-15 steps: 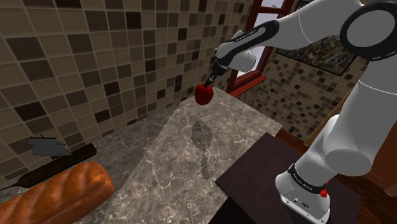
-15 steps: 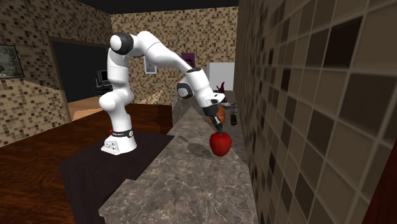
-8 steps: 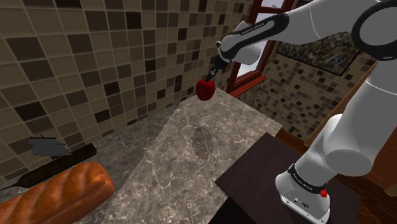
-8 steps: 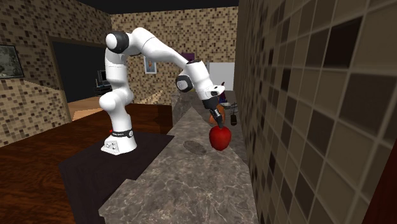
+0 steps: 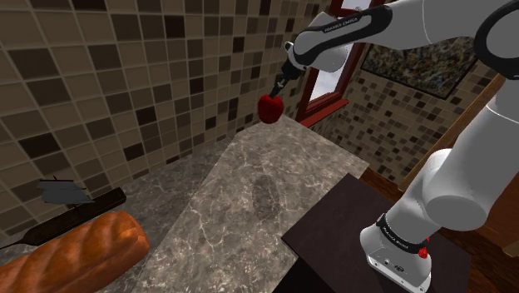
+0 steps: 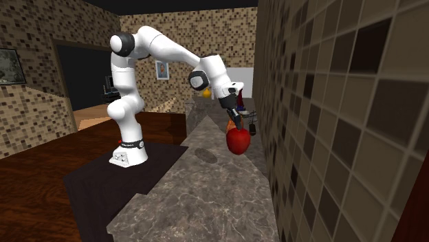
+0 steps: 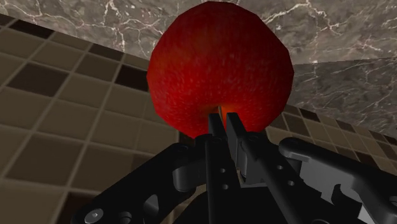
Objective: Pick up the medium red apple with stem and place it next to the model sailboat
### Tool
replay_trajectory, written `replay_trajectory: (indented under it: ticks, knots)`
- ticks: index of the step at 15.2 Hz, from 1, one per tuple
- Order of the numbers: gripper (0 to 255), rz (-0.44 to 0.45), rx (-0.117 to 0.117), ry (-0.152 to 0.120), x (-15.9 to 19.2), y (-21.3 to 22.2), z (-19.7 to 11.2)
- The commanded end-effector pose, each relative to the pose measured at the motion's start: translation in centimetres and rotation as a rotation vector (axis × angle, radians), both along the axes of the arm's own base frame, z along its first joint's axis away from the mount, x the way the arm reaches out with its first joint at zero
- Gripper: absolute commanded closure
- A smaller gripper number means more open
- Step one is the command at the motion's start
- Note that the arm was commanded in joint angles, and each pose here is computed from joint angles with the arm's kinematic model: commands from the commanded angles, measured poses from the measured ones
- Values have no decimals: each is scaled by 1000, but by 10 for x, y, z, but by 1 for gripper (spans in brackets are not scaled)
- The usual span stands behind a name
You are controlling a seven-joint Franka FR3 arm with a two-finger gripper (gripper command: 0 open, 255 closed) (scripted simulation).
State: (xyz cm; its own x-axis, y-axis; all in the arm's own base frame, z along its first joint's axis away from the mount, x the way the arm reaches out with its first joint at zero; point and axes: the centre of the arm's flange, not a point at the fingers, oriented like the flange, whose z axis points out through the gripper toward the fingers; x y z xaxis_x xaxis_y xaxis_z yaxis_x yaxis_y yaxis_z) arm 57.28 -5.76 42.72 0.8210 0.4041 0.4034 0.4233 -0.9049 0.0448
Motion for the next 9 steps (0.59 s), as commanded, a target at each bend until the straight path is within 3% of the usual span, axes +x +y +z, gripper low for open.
replay_trajectory:
  ticks: [1,9]
  knots:
    - [255,0,0,0,0,0,10]
    - [255,0,0,0,0,0,52]
